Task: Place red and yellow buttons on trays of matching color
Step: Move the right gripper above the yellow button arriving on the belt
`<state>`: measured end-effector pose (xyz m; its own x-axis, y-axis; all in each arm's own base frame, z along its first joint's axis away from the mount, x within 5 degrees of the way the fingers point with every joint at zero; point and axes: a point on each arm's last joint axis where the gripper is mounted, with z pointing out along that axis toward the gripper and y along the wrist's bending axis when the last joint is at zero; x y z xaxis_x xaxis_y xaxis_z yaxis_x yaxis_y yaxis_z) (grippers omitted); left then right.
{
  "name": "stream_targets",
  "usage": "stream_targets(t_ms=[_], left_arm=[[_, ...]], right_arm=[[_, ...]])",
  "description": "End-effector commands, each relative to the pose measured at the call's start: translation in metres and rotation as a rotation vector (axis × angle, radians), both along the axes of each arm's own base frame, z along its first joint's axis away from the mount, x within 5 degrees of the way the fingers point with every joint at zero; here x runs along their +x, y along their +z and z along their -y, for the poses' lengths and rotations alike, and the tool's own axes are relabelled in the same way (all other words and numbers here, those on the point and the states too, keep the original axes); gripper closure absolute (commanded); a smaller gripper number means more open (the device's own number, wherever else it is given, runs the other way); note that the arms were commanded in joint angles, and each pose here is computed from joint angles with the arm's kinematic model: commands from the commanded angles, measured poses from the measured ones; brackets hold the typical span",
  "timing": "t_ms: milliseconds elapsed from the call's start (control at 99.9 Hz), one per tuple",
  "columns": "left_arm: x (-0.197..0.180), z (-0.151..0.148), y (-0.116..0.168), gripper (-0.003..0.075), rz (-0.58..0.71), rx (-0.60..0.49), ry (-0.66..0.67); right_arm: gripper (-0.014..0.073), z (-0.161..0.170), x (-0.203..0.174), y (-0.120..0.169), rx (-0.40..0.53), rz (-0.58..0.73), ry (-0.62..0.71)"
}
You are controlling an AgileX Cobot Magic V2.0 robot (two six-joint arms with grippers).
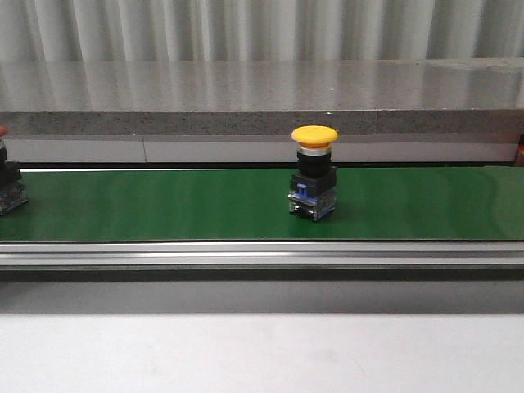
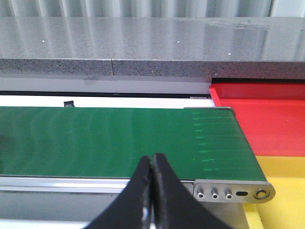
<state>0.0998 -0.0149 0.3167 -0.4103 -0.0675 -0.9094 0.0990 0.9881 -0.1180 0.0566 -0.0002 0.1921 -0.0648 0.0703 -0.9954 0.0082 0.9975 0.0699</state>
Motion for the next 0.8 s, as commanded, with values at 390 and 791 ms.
stream_targets(t_ms=[390,791], left_arm=[[-0.02,-0.003,-0.013,0.074,0.173,-0.009,-0.004],[-0.02,-0.003,-0.013,0.074,0.173,-0.009,-0.004]], right_arm=[[0.0662,0.0,-0.001,0.012,-0.012,0.143,0.001],[0.0662,0.0,0.01,0.062,0.08,0.029,0.001]])
